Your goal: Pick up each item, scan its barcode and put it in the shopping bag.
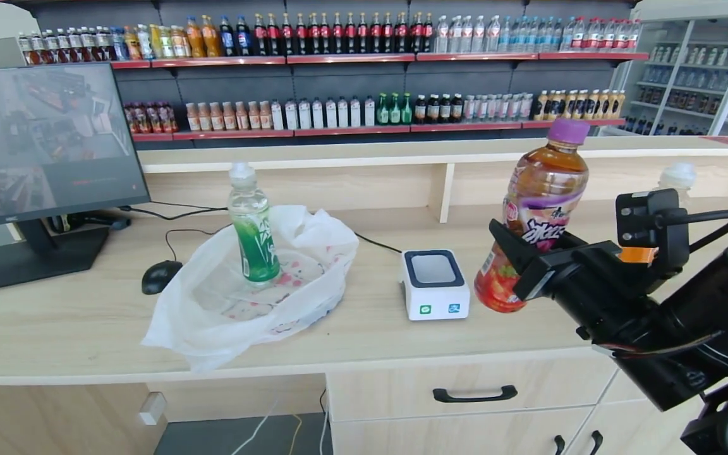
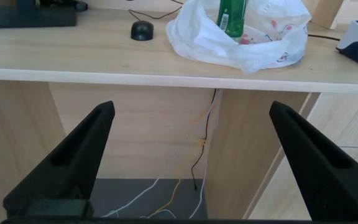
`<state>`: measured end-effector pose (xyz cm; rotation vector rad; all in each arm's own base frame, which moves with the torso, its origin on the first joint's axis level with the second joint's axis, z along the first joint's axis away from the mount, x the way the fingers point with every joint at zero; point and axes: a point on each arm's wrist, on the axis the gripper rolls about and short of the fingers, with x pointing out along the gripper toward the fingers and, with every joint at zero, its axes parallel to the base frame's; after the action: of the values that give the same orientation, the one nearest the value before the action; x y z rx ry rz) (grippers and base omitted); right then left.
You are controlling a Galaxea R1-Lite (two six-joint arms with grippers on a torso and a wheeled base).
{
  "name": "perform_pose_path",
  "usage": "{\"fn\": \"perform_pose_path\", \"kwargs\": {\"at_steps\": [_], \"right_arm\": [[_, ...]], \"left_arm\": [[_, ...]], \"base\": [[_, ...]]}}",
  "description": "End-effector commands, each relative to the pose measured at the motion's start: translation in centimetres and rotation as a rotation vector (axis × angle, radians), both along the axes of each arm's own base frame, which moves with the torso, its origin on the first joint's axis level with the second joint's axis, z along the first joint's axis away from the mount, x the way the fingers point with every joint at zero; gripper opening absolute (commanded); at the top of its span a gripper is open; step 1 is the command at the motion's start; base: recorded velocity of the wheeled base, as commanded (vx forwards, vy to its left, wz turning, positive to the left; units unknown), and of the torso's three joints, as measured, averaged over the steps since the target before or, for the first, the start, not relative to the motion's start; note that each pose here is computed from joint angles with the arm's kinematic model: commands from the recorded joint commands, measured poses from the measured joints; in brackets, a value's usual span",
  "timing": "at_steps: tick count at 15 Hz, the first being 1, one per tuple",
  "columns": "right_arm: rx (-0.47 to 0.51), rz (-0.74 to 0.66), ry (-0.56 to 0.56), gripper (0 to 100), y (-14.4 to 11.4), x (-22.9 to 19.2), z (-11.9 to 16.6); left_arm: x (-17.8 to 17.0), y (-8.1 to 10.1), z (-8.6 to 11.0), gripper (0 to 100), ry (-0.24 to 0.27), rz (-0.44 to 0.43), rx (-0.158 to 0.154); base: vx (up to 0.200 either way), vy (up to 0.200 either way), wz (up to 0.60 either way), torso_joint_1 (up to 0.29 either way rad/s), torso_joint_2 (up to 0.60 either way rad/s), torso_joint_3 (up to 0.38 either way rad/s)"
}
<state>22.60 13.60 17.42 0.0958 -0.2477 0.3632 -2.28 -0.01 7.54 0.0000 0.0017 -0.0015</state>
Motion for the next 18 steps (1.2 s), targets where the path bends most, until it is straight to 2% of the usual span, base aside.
{"fn": "perform_pose_path", "kwargs": {"at_steps": [1,3,8,11,14,18], "right_arm": [[-0.008,-0.001,0.007,0,0.1,0.2,-0.3],[-0.034,-0.008,0.001,0,0.2,0.4,-0.4],[-0.232,-0.006,-0.081,0,0.8,1.4,-0.7],[-0.373,-0.080,-0.146,0,0.1,1.9,-0.4],[-0.472,-0.166,-0.202,0,-1.3,2.2,0.4],[-0.505,-0.188,-0.262,0,-1.4,2.3,1.5]], "left_arm": [[0.0,0.0,0.0,100,0.000,0.000,0.000],[0.0,0.0,0.0,100,0.000,0.000,0.003],[0.0,0.0,0.0,100,0.000,0.000,0.003],[0.0,0.0,0.0,100,0.000,0.000,0.002],[0.0,0.0,0.0,100,0.000,0.000,0.003],[0.0,0.0,0.0,100,0.000,0.000,0.003]], "base": [[0.000,0.200,0.00,0.002,0.01,0.012],[0.000,0.200,0.00,0.002,0.00,0.002],[0.000,0.000,0.00,0.000,0.00,0.000],[0.000,0.000,0.00,0.000,0.00,0.000],[0.000,0.000,0.00,0.000,0.00,0.000],[0.000,0.000,0.00,0.000,0.00,0.000]]}}
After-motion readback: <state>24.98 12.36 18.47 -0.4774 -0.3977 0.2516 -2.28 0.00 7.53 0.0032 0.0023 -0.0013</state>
